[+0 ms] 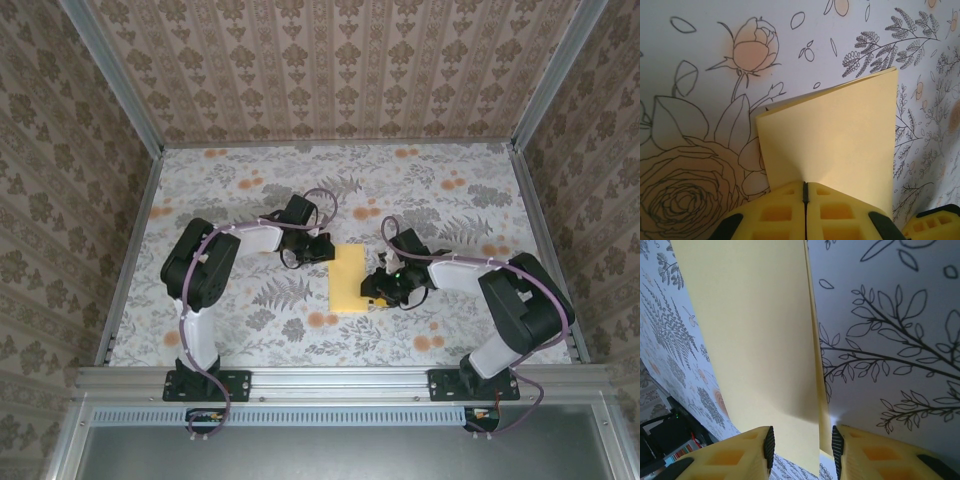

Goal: Fold a paper plane with a square sheet of paper (fold left side to right side)
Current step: Fold the triangle a second time at the center of the table.

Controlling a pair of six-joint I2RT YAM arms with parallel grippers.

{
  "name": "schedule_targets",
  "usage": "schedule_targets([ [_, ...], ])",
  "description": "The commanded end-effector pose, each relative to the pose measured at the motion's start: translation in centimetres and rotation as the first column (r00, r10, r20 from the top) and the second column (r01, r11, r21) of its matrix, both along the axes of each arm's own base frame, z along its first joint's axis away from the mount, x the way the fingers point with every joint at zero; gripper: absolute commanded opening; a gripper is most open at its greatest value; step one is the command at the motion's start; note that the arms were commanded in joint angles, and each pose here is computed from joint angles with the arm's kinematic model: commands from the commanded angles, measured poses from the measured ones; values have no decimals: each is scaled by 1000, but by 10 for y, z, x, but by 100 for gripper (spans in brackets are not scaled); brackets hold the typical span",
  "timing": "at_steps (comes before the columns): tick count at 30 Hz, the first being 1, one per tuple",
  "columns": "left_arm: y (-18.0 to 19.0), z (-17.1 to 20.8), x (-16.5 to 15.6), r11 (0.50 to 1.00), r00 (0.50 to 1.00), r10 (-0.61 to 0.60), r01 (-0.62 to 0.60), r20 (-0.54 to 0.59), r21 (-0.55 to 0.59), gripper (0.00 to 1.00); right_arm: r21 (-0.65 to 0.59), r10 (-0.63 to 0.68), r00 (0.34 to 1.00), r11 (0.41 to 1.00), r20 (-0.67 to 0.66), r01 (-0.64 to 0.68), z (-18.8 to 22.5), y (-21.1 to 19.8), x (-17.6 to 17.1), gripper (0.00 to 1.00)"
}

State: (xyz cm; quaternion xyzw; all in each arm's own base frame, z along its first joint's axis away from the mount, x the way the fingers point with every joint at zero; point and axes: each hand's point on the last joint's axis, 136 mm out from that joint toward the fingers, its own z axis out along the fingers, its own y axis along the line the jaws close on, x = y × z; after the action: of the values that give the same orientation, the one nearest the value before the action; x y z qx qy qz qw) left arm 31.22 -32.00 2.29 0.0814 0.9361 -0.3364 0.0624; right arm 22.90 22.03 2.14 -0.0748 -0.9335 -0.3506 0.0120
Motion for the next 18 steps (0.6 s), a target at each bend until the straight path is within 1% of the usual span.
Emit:
schedule_targets([
  [1, 1, -12, -5, 1000, 1000, 5, -5, -27, 22, 7, 43, 15, 1000, 999, 7, -15, 3, 13, 4, 38],
  [13, 0, -7, -5, 1000, 1000, -1, 1, -15, 11, 7, 63, 9, 996, 998, 93, -15, 10, 19, 23, 37],
  [16, -1, 5, -1, 1000, 1000, -13, 13, 18, -1, 13, 69, 15, 993, 997, 119, -24, 12, 19, 28, 39],
  [18, -1, 18, 4, 1000, 998, -26, 26, 56, -11, 19, 84, 10, 991, 996, 137, -22, 15, 20, 32, 40],
])
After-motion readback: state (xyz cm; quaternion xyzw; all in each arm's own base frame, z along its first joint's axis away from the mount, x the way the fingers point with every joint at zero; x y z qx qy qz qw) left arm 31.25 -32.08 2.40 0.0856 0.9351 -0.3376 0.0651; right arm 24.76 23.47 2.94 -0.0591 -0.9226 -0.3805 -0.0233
